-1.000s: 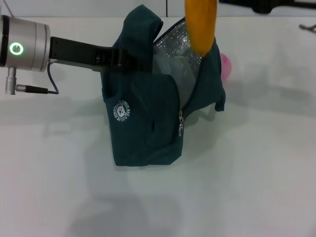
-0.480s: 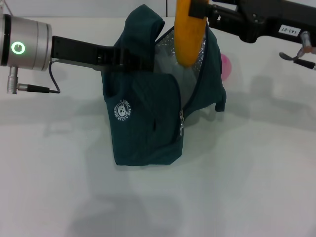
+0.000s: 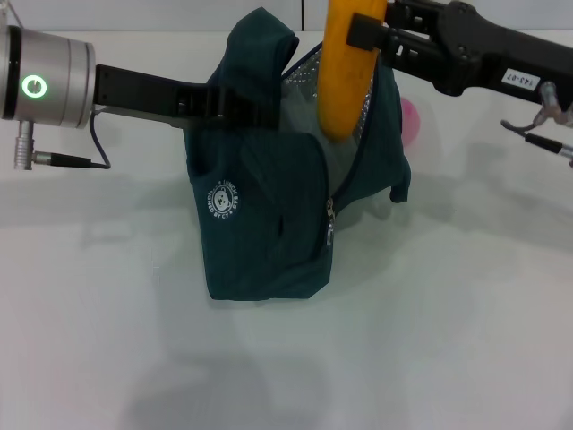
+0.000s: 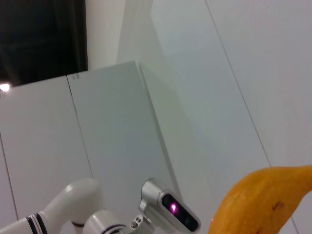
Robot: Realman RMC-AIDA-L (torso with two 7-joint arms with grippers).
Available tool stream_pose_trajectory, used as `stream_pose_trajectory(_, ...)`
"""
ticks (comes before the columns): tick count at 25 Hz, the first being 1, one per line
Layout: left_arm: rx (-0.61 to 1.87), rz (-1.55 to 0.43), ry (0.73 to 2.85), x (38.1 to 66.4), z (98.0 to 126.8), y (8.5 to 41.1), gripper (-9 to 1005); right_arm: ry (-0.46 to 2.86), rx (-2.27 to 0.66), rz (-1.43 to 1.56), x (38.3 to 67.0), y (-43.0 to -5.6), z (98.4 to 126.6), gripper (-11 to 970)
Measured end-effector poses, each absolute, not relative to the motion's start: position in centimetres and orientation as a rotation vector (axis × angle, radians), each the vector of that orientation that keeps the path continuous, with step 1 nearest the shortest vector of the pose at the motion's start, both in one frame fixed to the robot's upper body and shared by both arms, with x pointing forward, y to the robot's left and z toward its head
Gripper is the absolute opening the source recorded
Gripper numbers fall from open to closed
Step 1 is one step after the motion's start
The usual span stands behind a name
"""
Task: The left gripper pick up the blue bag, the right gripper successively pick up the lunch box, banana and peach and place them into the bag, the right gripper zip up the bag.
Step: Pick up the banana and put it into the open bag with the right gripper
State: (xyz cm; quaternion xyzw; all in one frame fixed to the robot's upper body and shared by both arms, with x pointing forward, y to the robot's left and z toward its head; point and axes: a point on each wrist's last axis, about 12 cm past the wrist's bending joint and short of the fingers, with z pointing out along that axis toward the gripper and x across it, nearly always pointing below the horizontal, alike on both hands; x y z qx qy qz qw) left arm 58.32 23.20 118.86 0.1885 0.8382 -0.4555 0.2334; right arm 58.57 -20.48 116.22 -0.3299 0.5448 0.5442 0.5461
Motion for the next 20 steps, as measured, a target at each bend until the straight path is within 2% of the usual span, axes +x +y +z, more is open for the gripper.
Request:
stream_pose_trajectory(9, 0.515, -1.252, 2.302, 58.3, 118.8, 23.2, 40, 1.317, -0.735, 1.355, 57.8, -20.3, 115.0, 454)
stream_pose_trajectory(20, 0.514, -1.253, 2.303, 58.3, 118.8, 23.2, 40, 1.336, -0.746, 1.364, 57.8, -20.2, 114.8, 456)
